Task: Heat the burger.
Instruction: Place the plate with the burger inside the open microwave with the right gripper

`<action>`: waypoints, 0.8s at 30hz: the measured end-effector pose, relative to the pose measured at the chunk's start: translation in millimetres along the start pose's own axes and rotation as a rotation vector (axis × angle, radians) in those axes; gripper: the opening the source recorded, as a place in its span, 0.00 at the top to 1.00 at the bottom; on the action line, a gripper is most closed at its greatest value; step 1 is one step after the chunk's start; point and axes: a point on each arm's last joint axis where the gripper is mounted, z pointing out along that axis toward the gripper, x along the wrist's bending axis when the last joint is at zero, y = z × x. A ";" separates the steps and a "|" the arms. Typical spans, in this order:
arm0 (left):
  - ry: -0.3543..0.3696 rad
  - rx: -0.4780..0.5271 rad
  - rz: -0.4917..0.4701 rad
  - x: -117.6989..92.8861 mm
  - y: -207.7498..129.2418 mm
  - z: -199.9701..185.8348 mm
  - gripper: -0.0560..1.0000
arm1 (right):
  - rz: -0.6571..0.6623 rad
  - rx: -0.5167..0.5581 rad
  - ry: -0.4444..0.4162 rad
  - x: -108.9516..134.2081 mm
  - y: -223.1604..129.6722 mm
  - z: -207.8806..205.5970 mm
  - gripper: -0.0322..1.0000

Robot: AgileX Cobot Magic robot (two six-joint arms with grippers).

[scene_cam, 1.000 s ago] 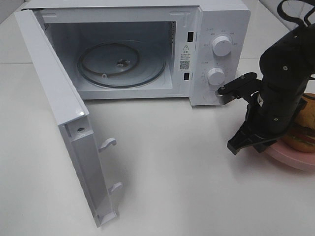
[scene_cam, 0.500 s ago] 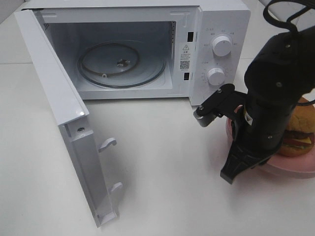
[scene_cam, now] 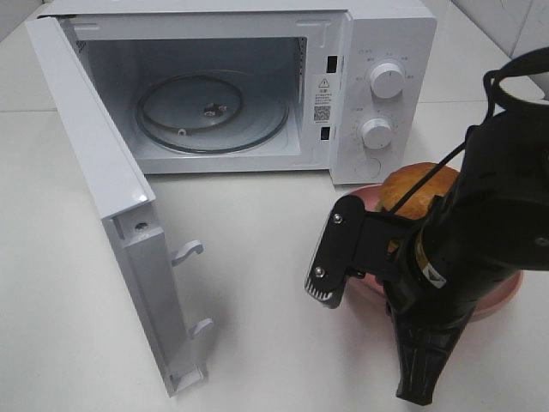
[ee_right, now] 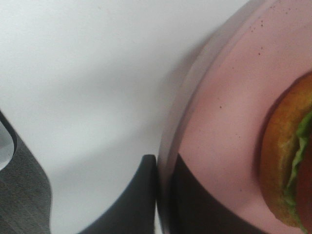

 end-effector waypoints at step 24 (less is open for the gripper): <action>0.000 0.000 0.000 0.0 0.0 0.0 0.94 | -0.699 -0.164 -0.072 2.2 15.5 -0.7 0.94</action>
